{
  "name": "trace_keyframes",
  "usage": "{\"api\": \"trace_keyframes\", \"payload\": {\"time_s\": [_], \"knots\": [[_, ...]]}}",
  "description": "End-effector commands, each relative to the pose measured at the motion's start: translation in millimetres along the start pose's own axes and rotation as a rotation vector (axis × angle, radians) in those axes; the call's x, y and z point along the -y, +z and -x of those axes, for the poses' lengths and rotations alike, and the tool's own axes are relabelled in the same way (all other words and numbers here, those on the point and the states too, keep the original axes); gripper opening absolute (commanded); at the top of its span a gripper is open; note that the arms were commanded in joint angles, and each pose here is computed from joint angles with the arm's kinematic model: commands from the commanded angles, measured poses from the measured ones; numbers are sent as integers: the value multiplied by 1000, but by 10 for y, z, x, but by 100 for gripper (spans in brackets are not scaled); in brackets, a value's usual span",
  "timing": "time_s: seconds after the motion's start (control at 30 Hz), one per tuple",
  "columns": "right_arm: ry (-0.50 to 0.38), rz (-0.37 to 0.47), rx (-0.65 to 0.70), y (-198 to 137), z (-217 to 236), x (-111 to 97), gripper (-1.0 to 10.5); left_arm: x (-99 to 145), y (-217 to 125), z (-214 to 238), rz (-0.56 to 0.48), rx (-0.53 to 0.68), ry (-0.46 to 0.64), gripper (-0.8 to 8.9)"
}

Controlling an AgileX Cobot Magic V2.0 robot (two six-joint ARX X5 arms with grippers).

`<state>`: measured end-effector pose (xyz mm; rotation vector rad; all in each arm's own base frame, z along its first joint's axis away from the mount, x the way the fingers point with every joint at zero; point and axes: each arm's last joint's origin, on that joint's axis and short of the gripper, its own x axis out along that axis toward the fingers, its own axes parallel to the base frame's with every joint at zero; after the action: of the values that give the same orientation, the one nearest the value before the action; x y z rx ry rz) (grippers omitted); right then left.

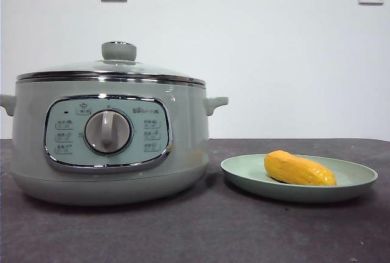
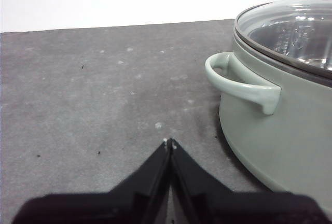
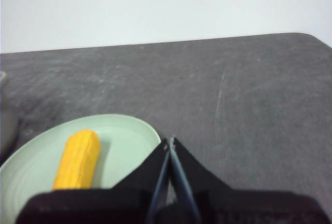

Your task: Take the corn out from the steamer,put the corn on the plate,close the lid

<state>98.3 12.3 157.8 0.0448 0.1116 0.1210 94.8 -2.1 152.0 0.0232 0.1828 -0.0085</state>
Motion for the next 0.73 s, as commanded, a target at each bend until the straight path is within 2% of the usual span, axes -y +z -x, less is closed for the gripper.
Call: {"api": "trace_keyframes", "payload": {"time_s": [0.03, 0.17, 0.3, 0.73], "knots": [[-6, 9, -37, -64, 3, 6, 2, -2, -42, -14, -4, -8, 3, -3], [-3, 4, -90, -116, 9, 7, 2, -2, -42, -14, -4, -8, 3, -3], [7, -57, -106, -128, 1, 1, 2, -2, -42, -14, -4, -8, 3, -3], [6, -56, -108, -129, 0, 1, 2, -2, -42, -14, -4, -8, 3, -3]]}}
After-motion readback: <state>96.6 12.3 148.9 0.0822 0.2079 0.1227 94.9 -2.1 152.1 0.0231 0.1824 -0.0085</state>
